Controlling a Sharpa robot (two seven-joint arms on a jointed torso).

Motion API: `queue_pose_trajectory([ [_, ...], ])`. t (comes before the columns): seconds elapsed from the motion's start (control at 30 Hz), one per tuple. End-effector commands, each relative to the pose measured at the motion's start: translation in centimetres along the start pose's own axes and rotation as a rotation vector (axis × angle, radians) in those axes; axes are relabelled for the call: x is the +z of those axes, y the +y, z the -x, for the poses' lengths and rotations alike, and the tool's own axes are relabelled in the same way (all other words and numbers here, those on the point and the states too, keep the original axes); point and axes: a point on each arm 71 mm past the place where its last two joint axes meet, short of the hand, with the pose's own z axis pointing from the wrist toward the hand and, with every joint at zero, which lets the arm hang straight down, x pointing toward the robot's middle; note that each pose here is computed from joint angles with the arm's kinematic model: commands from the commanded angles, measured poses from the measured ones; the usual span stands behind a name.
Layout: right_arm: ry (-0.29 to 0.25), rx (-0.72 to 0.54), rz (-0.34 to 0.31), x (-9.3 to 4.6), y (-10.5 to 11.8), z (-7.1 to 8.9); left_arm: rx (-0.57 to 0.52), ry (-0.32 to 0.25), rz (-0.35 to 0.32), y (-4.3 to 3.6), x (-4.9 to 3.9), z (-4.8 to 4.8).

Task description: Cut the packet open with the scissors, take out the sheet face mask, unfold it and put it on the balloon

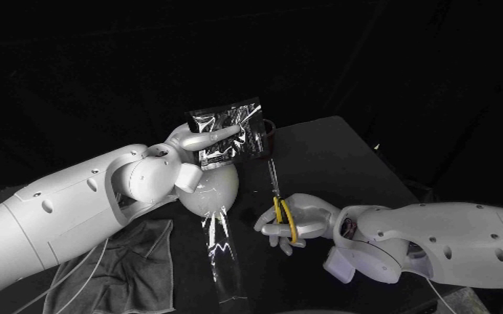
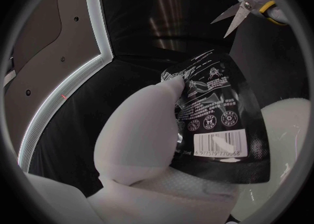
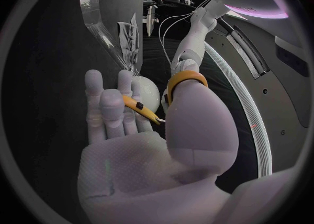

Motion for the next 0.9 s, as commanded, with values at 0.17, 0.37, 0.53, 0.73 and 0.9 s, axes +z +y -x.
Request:
queue_pose_trajectory([
  [0.17,0.043,-0.004,0.000,0.11,0.03,-0.38,-0.008,0.059,0.008,-0.05,0.10,-0.84],
  [0.37,0.043,0.000,-0.007,0.26,-0.09,-0.29,-0.009,0.069,0.008,-0.04,0.13,-1.07],
  [0.53,0.040,0.001,-0.007,0.31,-0.07,-0.30,-0.009,0.074,0.013,-0.01,0.12,-1.18],
  [0.73,0.034,-0.004,0.003,0.14,0.27,-0.37,-0.007,0.070,0.023,0.06,0.09,-1.10],
  [0.9,0.025,-0.016,0.018,0.07,0.87,-0.14,-0.006,0.069,0.028,0.10,0.07,-1.05],
])
